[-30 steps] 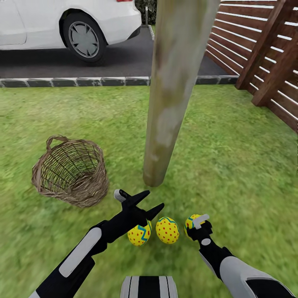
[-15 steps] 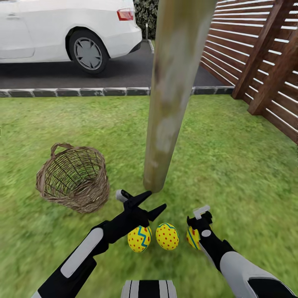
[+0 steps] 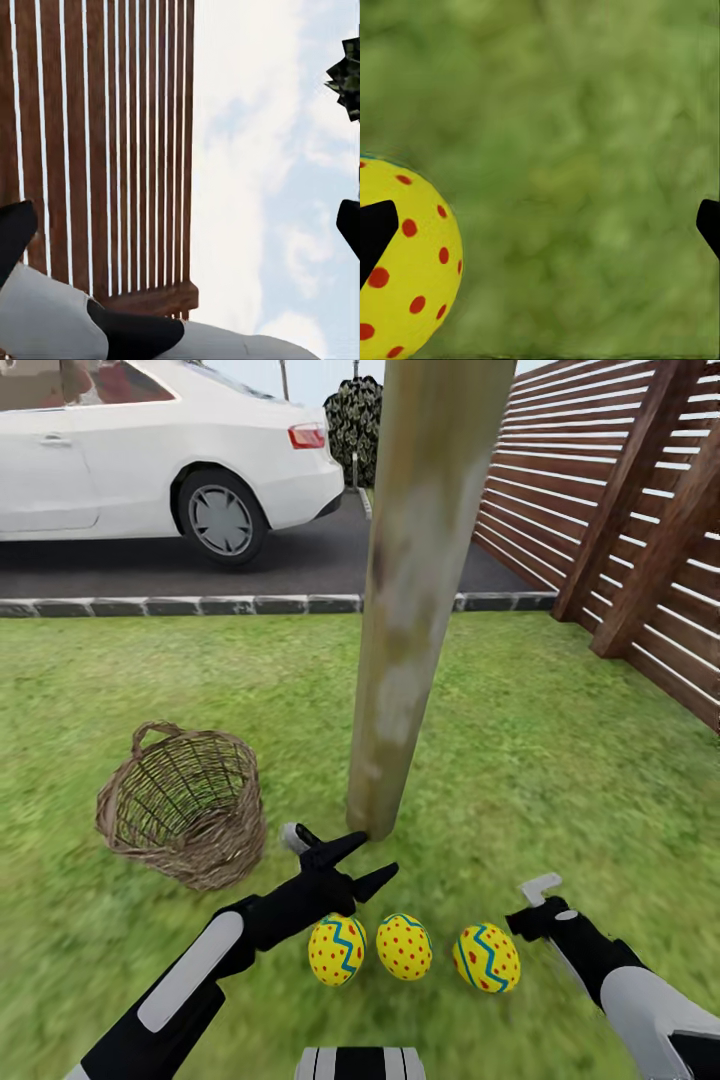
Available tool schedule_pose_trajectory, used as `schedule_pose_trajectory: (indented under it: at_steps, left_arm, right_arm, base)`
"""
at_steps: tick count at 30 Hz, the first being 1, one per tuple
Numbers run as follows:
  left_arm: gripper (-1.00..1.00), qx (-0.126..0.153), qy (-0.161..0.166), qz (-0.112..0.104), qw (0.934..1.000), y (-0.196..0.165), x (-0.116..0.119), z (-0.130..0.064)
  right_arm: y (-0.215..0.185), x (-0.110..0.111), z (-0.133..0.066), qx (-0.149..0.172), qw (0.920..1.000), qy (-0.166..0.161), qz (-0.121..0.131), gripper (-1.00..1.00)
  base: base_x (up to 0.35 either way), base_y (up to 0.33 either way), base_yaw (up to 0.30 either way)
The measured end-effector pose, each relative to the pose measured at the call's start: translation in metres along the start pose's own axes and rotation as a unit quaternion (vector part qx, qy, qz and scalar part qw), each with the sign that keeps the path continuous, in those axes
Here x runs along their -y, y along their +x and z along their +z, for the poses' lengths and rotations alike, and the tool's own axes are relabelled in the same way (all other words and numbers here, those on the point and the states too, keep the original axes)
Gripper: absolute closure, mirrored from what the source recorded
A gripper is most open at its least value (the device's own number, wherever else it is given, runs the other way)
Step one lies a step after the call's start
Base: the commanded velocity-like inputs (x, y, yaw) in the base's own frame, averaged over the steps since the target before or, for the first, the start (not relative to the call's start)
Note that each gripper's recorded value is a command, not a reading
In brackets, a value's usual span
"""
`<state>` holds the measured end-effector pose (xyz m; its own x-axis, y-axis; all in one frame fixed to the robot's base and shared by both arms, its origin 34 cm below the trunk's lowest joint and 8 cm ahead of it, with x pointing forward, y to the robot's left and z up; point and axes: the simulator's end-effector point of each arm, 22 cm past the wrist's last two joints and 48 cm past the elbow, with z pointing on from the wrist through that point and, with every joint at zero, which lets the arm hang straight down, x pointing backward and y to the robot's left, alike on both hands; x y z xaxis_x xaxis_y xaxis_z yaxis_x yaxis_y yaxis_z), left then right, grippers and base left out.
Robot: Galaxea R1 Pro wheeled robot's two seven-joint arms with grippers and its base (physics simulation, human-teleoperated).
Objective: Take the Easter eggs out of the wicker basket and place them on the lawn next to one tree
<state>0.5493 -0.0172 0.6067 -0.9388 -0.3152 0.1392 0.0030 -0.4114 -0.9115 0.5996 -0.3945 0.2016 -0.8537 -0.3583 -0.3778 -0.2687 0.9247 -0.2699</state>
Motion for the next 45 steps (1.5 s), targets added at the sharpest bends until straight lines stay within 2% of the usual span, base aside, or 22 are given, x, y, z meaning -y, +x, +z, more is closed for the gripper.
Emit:
schedule_pose_trajectory:
  at_steps: [1,3,6,10,15,17,18,20,21,23,27,30,33,36,41,42,43,44,45]
  left_arm:
    - [-1.0,-0.002,-0.033,0.001,0.9995,0.001,-0.012,0.001]
    - [-1.0,-0.006,-0.069,0.004,0.9976,0.003,-0.024,0.001]
    - [-1.0,-0.008,-0.093,0.014,0.9955,0.002,-0.028,-0.01]
    - [-1.0,0.0,-0.142,0.008,0.9898,0.011,-0.048,-0.055]
    - [-1.0,-0.007,-0.176,0.032,0.9838,0.01,-0.041,-0.087]
    - [-1.0,-0.007,-0.2,0.039,0.979,0.008,-0.042,-0.108]
    - [-1.0,-0.005,-0.217,0.036,0.9755,0.013,-0.048,-0.124]
    - [-1.0,-0.004,-0.23,0.037,0.9724,0.015,-0.05,-0.136]
    - [-1.0,-0.003,-0.248,0.042,0.968,0.015,-0.053,-0.149]
    - [-1.0,-0.003,-0.264,0.05,0.9633,0.017,-0.056,-0.16]
    - [-1.0,0.014,-0.313,0.079,0.9463,0.023,-0.074,-0.198]
    - [-1.0,0.026,-0.343,0.085,0.9352,0.035,-0.084,-0.227]
    - [-1.0,0.05,-0.382,0.108,0.9164,0.028,-0.085,-0.267]
    - [-1.0,0.069,-0.419,0.119,0.8974,0.026,-0.092,-0.304]
    - [-1.0,0.126,-0.457,0.14,0.8694,0.004,-0.102,-0.352]
    - [-1.0,0.136,-0.472,0.149,0.8582,0.0,-0.106,-0.367]
    - [-1.0,0.138,-0.481,0.156,0.8515,-0.001,-0.109,-0.374]
    - [-1.0,0.136,-0.497,0.167,0.8404,-0.002,-0.114,-0.385]
    - [-1.0,0.133,-0.507,0.176,0.8331,-0.002,-0.117,-0.392]
  right_arm:
    - [0.002,0.003,-0.002,-0.002,1.0,-0.006,0.006,-1.0]
    - [0.001,-0.001,-0.005,-0.002,0.9996,-0.027,0.009,-1.0]
    - [-0.002,-0.001,-0.01,0.001,0.9992,-0.039,0.008,-1.0]
    - [-0.001,0.0,-0.016,0.002,0.9989,-0.047,0.01,-1.0]
    - [-0.007,0.0,-0.023,0.008,0.9988,-0.048,0.009,-1.0]
    - [-0.008,-0.001,-0.025,0.009,0.9988,-0.048,0.009,-1.0]
    - [-0.006,-0.001,-0.026,0.008,0.9987,-0.049,0.01,-1.0]
    - [-0.008,-0.001,-0.029,0.01,0.9987,-0.049,0.01,-1.0]
    - [-0.008,-0.001,-0.03,0.01,0.9987,-0.049,0.009,-1.0]
    - [-0.009,-0.001,-0.033,0.011,0.9987,-0.049,0.009,-1.0]
    - [-0.001,-0.006,-0.037,0.003,0.9985,-0.054,0.011,-1.0]
    - [0.004,-0.009,-0.04,-0.001,0.9982,-0.058,0.014,-1.0]
    - [0.013,-0.013,-0.043,-0.009,0.9978,-0.062,0.018,-1.0]
    - [0.02,-0.016,-0.046,-0.016,0.9976,-0.065,0.022,-1.0]
    - [0.02,-0.017,-0.052,-0.013,0.9974,-0.066,0.025,-1.0]
    - [0.024,-0.02,-0.053,-0.016,0.9973,-0.068,0.025,-1.0]
    - [0.028,-0.022,-0.054,-0.017,0.9972,-0.069,0.024,-1.0]
    - [0.033,-0.025,-0.055,-0.018,0.9971,-0.07,0.021,-1.0]
    - [0.033,-0.026,-0.056,-0.015,0.9972,-0.07,0.019,-1.0]
  base:
    - [0.0,0.0,0.0]
    - [0.0,0.0,0.0]
    - [0.0,0.0,0.0]
    - [0.0,0.0,0.0]
    - [0.0,0.0,0.0]
    - [0.0,0.0,0.0]
    - [0.0,0.0,0.0]
    - [0.0,0.0,0.0]
    - [0.0,0.0,0.0]
    - [0.0,0.0,0.0]
    - [0.0,0.0,0.0]
    - [0.0,0.0,0.0]
    - [0.0,0.0,0.0]
    - [0.0,0.0,0.0]
    - [0.0,0.0,0.0]
    - [0.0,0.0,0.0]
    - [0.0,0.0,0.0]
    - [0.0,0.0,0.0]
    - [0.0,0.0,0.0]
